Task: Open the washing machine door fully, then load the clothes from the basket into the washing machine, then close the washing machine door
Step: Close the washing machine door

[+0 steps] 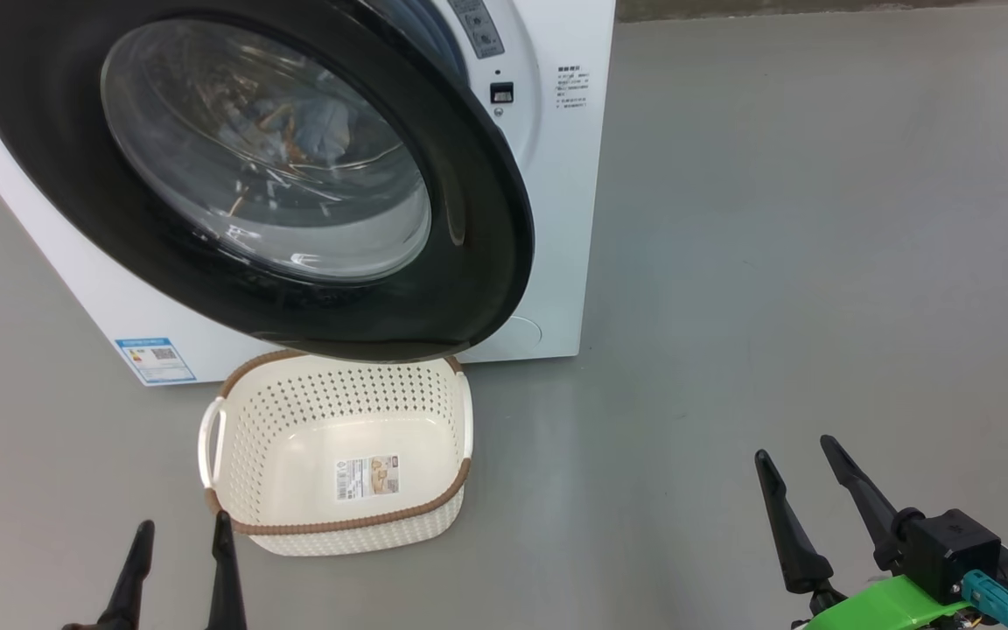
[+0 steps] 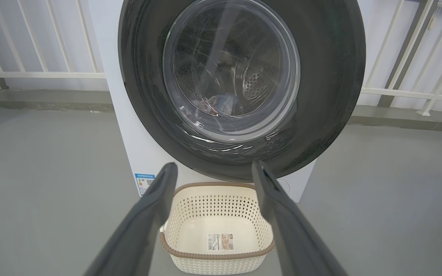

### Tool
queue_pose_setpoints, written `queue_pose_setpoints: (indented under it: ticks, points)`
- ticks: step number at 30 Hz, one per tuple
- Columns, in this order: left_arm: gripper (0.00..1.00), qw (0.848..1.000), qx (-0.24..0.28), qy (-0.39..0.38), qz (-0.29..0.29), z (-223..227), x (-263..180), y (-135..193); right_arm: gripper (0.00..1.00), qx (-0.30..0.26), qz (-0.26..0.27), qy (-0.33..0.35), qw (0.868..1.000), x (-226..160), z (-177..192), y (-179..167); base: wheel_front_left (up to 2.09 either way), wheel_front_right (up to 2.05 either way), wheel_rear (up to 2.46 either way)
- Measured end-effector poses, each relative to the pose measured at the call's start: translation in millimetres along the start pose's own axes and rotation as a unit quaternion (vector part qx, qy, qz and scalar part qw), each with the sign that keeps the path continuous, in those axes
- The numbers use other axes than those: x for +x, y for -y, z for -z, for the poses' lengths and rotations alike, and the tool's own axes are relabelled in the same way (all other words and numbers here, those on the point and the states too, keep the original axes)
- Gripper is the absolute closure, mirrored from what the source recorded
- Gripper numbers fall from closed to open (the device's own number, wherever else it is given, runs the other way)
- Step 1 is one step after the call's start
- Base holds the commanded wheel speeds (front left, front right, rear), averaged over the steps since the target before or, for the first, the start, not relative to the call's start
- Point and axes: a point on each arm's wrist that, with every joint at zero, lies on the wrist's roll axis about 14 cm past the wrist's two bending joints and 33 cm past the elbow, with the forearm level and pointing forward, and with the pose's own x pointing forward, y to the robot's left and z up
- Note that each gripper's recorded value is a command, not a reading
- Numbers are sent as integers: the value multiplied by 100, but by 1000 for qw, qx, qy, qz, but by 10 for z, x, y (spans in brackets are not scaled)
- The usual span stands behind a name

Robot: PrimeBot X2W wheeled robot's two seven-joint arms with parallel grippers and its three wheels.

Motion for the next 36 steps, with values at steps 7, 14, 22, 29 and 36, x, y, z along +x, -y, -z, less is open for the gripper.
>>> queue_pose_setpoints:
  ticks: [7, 14, 22, 29, 36]
  points:
    - [0, 1000, 0, -3, -2, 21, 1, -3, 100, 4, 1, -5, 1000, 12, 25, 10, 0, 0, 0]
    - [0, 1000, 0, -6, -5, 49, 13, -15, 100, 5, 0, -12, 1000, 35, 65, 3, 0, 0, 0]
    - [0, 1000, 0, -10, -9, 91, 31, -35, 100, 7, -6, -18, 1000, 108, 109, -30, 0, 0, 0]
    - [0, 1000, -3, -5, -13, 93, 91, -49, 100, 7, -34, -7, 999, 349, 42, -192, 0, 0, 0]
    - [0, 1000, -7, -6, -19, 135, 191, -70, 100, -12, -90, 1, 996, 757, 5, -457, 0, 0, 0]
